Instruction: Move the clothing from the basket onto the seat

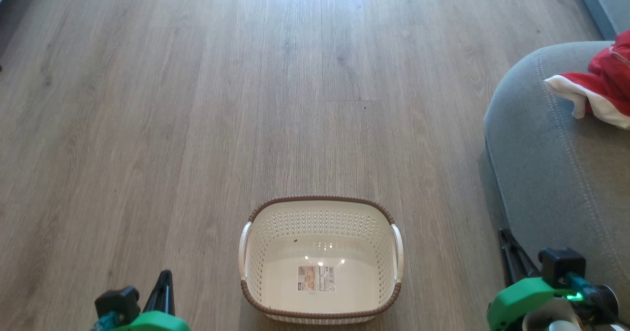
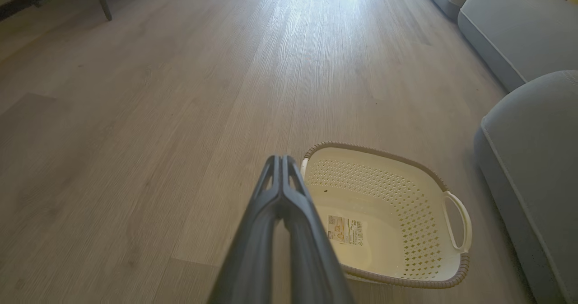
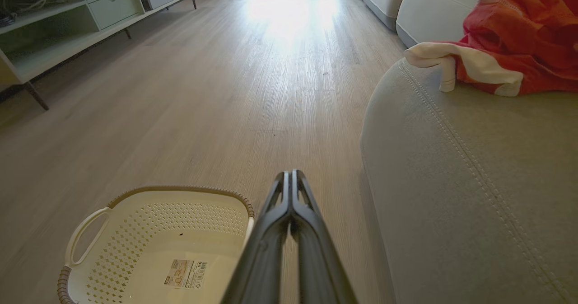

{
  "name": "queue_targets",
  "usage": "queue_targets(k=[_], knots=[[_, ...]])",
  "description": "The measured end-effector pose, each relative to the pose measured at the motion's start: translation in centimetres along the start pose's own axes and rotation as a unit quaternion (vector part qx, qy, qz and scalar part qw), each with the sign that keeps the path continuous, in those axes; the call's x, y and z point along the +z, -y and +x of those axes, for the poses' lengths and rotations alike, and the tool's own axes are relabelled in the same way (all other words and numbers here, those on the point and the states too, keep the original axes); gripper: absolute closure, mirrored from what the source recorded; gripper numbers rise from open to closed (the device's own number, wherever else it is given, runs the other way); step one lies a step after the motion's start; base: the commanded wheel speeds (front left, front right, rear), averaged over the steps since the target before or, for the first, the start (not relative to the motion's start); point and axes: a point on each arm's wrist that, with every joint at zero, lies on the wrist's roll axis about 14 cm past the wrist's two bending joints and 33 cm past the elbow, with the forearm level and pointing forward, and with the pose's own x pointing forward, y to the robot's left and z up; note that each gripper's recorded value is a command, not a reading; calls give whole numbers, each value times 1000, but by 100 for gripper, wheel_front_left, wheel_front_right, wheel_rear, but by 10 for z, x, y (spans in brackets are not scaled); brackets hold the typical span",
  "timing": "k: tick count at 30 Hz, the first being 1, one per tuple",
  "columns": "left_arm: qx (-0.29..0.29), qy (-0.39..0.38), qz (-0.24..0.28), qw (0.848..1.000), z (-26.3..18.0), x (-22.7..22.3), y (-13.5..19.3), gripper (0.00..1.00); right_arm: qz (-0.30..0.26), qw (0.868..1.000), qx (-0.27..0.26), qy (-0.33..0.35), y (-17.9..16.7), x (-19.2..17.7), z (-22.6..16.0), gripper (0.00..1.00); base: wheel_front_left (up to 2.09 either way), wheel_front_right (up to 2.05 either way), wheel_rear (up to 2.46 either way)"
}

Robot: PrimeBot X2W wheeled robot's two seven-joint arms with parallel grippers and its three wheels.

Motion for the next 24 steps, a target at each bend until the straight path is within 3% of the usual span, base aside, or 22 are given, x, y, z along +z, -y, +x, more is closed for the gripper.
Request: queue_targets(k=[24], knots=[[11, -11, -124, 992, 6, 5, -1, 100, 141, 990, -30, 6, 10, 7, 2, 100, 0, 0, 0]])
